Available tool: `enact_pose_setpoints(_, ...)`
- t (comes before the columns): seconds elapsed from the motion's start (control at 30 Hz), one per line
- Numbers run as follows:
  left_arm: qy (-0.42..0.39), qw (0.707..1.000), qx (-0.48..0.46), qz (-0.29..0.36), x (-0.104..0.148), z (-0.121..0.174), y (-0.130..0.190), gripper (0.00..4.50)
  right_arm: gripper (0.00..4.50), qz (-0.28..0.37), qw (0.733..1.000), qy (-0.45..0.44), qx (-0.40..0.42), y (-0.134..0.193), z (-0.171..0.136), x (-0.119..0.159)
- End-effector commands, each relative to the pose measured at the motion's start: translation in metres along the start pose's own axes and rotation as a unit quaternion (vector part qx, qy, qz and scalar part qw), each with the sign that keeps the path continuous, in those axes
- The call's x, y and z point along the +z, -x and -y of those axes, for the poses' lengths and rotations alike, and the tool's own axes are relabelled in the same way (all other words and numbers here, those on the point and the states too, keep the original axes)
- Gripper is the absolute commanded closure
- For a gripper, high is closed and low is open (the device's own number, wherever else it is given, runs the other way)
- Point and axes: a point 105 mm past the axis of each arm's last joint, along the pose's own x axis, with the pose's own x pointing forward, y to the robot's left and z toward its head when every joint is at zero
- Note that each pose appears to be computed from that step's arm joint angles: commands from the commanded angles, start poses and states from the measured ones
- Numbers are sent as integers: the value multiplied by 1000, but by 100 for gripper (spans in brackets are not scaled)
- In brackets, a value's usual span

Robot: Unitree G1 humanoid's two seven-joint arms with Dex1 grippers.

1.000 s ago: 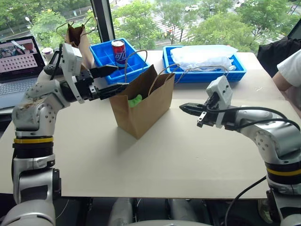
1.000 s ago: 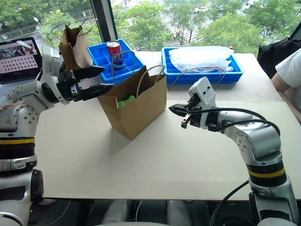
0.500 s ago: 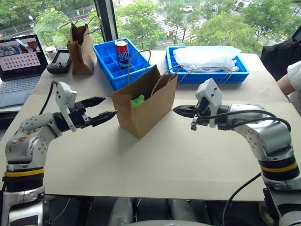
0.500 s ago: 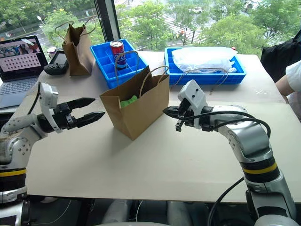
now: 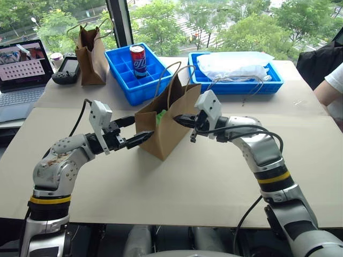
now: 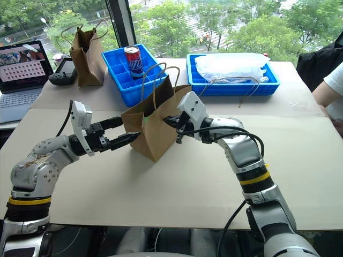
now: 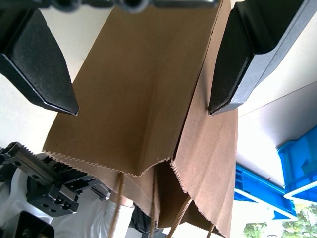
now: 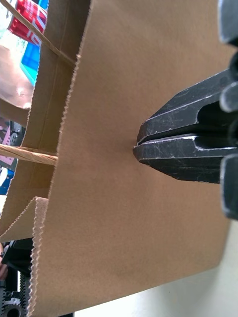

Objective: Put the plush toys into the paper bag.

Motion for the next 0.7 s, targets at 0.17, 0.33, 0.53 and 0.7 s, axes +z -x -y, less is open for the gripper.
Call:
enact_pose_setpoints(0.17,-11,999,-36,-10,6,13,2,3,450,34,999,17,5,-9,-4,18)
enact_pose_setpoints(0.33,-4,1000,-30,-10,0,15,-6,3,450,40,999,8,10,-16,-10,18)
enact_pose_setpoints(0.53,-12,1000,9,-26,-16,16,-27,3,450,43,999,4,10,-19,-12,18)
enact_pose_setpoints(0.7,-11,999,45,-23,-17,10,-30,3,450,41,999,1,6,-19,-10,17)
